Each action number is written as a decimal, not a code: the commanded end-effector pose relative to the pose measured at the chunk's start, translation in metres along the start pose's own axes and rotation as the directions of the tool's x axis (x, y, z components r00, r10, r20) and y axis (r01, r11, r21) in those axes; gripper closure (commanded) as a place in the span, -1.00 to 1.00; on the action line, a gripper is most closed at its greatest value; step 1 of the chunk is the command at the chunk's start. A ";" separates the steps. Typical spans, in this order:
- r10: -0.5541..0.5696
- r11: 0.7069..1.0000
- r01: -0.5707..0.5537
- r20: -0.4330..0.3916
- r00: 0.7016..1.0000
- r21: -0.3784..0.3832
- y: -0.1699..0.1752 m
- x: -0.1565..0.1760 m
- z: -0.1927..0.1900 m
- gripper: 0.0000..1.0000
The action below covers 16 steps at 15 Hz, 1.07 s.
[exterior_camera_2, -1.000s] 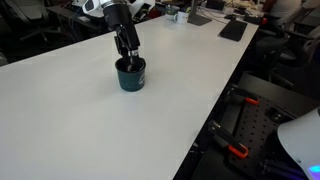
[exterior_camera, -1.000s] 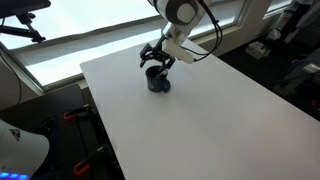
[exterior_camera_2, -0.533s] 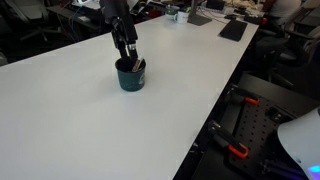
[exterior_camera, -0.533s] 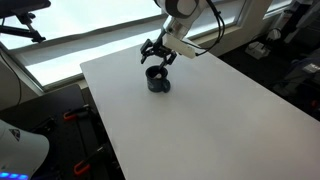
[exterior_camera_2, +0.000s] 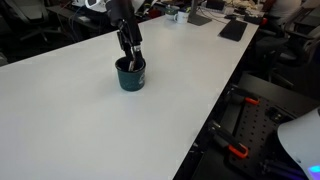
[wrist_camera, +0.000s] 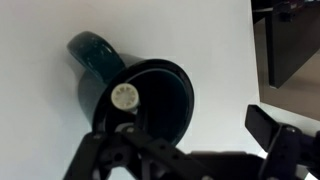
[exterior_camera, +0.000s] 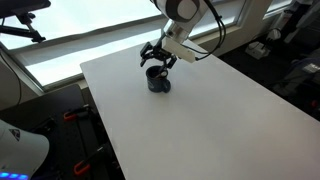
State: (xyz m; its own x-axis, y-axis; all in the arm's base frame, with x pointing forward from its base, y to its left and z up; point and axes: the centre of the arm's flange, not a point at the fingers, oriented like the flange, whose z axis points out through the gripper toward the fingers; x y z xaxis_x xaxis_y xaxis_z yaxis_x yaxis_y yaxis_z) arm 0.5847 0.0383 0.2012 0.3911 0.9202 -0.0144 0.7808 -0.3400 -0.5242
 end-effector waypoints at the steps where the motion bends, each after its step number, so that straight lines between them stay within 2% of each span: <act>1: 0.053 0.999 -0.053 0.009 0.999 -0.007 -0.013 -0.012 0.000 -1.00; 6: 0.068 0.997 -0.068 0.003 0.998 -0.023 -0.015 -0.023 -0.004 -1.00; 10: 0.024 0.998 -0.024 0.003 1.000 -0.052 -0.032 -0.018 -0.018 -1.00; 16: 0.032 0.996 -0.031 0.009 0.999 -0.086 -0.040 -0.019 -0.031 -1.00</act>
State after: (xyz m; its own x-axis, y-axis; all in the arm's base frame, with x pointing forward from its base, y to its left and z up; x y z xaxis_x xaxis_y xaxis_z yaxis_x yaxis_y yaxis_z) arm 0.5737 0.0303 0.2395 0.4111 0.9113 -0.0231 0.7950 -0.3708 -0.4800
